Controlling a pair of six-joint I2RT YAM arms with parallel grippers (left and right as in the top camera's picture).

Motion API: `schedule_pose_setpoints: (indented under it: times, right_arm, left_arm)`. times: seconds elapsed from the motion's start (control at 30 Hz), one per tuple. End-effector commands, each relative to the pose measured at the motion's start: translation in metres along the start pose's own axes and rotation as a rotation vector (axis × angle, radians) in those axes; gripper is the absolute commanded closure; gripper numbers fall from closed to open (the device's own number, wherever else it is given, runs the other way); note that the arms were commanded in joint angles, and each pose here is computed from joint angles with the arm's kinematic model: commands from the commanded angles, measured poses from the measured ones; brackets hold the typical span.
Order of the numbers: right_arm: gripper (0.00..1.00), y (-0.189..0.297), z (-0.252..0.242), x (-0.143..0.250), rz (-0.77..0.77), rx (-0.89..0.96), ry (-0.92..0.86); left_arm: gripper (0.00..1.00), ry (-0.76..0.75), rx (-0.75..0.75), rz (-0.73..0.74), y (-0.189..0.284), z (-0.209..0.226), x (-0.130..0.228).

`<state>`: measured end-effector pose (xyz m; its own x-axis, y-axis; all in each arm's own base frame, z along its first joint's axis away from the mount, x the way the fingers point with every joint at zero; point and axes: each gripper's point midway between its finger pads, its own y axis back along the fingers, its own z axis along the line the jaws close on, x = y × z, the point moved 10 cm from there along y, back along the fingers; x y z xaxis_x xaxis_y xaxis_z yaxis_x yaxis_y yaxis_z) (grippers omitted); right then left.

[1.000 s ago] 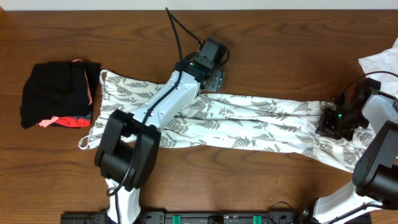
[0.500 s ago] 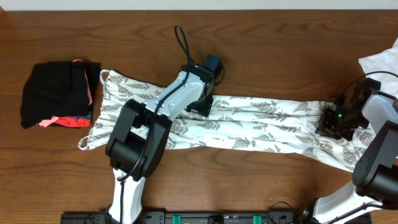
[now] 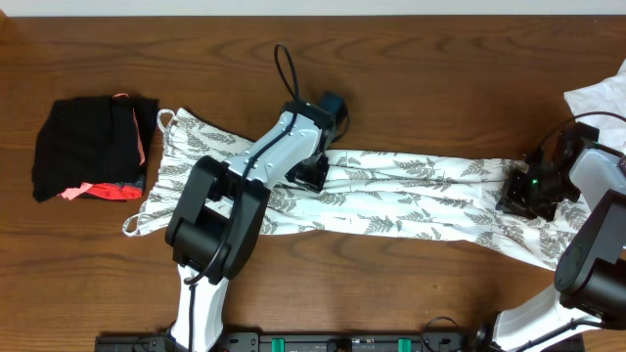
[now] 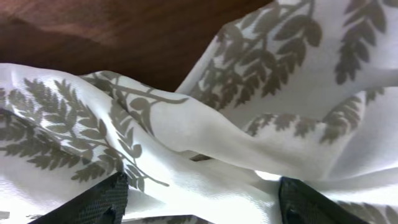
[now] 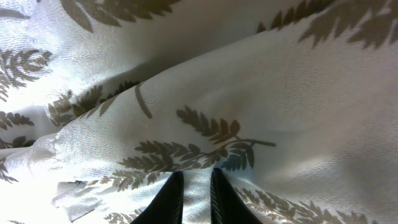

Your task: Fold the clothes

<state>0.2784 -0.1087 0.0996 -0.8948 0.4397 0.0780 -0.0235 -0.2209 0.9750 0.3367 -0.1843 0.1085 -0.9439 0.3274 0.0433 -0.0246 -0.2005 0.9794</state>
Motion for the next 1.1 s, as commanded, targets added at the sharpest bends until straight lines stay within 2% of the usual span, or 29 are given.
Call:
schedule_pose_setpoints:
  times: [0.0,0.2,0.43,0.63,0.83,1.07]
  right_arm:
    - [0.85,-0.007,-0.001,0.005,0.024,0.008,-0.012]
    - [0.85,-0.007,-0.001,0.003,0.011,0.008,-0.010]
    - [0.85,-0.007,-0.009,-0.005,-0.042,0.100,-0.041]
    - [0.85,-0.002,-0.029,-0.008,-0.080,0.225,-0.124]
    - [0.83,0.004,-0.059,-0.012,-0.127,0.252,-0.214]
    - [0.82,0.012,-0.095,-0.008,-0.156,0.221,-0.360]
  left_arm:
    - [0.22,0.024,-0.019,0.022,-0.003,0.009,0.001]
    - [0.21,0.032,-0.035,0.095,-0.008,0.020,0.011]
    - [0.21,0.070,-0.029,-0.042,0.004,0.024,-0.011]
    - [0.20,0.105,-0.003,-0.200,0.048,0.031,-0.025]
    - [0.20,0.128,0.018,-0.310,0.090,0.041,-0.016]
    - [0.20,0.133,0.022,-0.332,0.109,0.046,-0.004]
